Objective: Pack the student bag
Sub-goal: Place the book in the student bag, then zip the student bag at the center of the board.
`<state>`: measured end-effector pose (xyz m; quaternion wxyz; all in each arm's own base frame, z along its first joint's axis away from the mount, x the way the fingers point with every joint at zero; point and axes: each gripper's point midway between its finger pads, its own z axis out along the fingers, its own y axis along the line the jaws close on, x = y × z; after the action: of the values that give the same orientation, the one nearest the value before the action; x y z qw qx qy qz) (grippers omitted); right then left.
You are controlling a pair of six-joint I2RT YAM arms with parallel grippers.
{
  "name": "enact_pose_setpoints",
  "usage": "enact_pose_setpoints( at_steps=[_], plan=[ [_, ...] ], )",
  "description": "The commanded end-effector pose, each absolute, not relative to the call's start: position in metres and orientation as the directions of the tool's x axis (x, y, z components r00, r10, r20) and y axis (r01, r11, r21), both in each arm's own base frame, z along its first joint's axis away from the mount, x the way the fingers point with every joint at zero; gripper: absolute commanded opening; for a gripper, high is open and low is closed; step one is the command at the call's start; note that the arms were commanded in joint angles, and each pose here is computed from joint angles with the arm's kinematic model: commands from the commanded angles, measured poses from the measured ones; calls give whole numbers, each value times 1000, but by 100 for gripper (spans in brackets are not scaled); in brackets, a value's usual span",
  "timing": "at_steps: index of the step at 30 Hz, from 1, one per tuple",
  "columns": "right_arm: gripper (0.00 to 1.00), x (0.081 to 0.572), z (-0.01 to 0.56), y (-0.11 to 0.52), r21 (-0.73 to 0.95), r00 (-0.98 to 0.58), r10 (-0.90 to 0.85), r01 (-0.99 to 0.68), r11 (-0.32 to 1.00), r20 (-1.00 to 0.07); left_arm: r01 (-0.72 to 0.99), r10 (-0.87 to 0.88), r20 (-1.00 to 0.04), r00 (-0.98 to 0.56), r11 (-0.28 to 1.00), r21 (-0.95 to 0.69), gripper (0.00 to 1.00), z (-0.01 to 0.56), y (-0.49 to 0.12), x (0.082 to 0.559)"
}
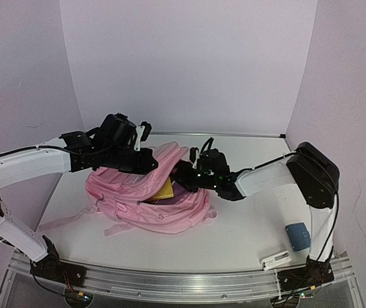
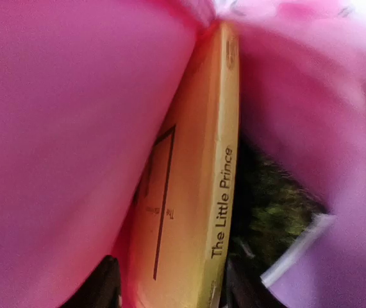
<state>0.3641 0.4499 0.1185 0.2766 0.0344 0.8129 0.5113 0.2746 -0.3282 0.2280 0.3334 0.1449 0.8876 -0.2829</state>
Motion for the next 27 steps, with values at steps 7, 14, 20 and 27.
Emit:
enact_pose_setpoints(
  at_steps=[7,14,20,27],
  plan=[
    [71,338,164,325,726,-662,510,-76,683,-549,462,-72,-693,-717,696,-550,0,264,-370,307],
    [66,277,192,341,655,-677,418,-127,745,-606,465,-28,-655,-755,681,-566,35,247,-392,316],
    [53,228,190,387,641,-745,341,-149,753,-573,317,-117,-605,-788,765,-561,72,232,-333,302],
    [45,190,162,465,624,-821,202,-221,749,-533,23,-328,-445,-834,784,-620,76,182,-235,283]
  ],
)
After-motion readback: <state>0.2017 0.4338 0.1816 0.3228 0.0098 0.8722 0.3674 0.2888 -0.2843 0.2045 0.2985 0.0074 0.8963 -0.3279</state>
